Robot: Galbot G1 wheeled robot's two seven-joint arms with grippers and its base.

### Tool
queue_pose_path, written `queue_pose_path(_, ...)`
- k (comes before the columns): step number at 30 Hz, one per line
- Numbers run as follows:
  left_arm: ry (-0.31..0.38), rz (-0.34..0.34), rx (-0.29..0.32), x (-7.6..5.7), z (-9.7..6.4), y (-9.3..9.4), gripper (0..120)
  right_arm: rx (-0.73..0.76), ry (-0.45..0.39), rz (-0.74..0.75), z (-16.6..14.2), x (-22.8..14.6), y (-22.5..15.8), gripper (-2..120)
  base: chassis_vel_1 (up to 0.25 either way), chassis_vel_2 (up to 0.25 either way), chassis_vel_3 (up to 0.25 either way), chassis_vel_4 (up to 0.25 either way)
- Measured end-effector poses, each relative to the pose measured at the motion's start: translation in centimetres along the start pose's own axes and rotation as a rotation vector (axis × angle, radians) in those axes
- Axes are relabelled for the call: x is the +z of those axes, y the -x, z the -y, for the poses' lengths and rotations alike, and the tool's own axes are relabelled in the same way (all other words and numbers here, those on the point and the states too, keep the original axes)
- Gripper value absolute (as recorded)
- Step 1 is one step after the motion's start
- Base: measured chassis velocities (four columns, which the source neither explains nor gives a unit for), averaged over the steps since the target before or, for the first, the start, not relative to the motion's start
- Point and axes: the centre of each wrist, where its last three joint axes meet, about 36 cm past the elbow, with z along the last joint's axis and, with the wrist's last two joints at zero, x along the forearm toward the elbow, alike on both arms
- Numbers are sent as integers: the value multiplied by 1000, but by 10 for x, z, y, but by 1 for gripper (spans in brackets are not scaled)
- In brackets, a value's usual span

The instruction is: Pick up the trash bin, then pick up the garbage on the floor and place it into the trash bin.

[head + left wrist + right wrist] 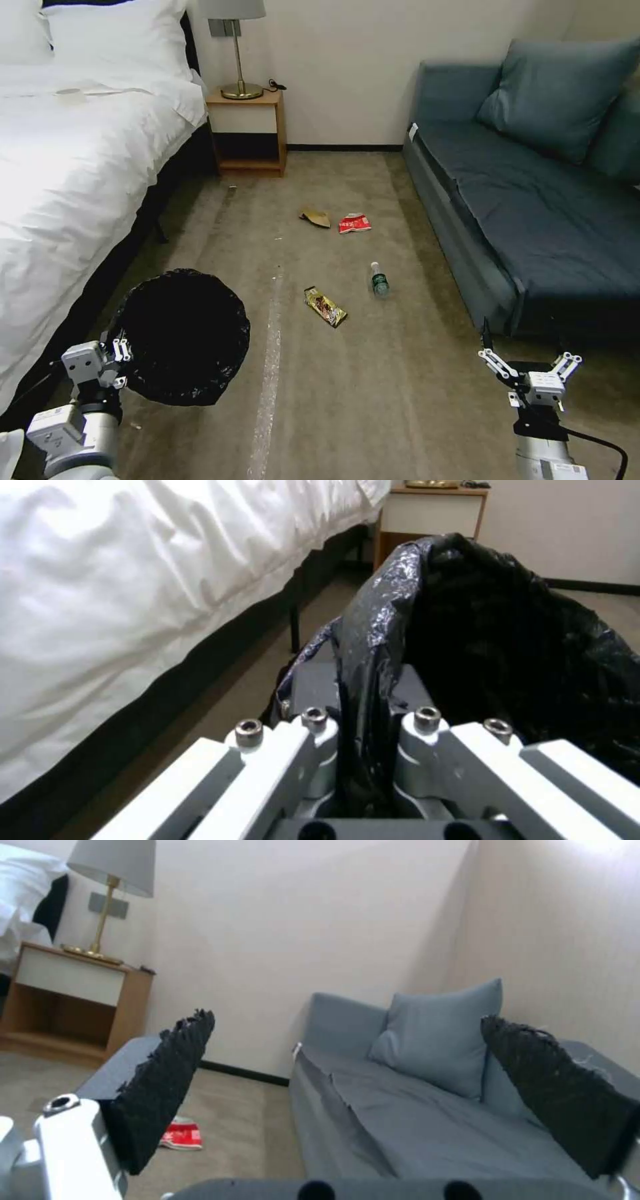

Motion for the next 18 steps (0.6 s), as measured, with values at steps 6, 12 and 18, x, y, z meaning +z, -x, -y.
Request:
queue_pose_path(6, -1, 0, -4, 2, 0, 2, 6, 1, 1, 2, 0, 1, 1, 100, -108, 104, 116, -111)
queue_pose_path(12, -2, -2, -8, 4, -1, 3, 6, -4, 0, -2, 0, 2, 0, 100, -95, 99, 90, -101)
queue_pose_path(18, -2, -1, -8, 4, -1, 3, 6, -11, -2, -5, 1, 2, -1, 100, -117, 110, 118, -127)
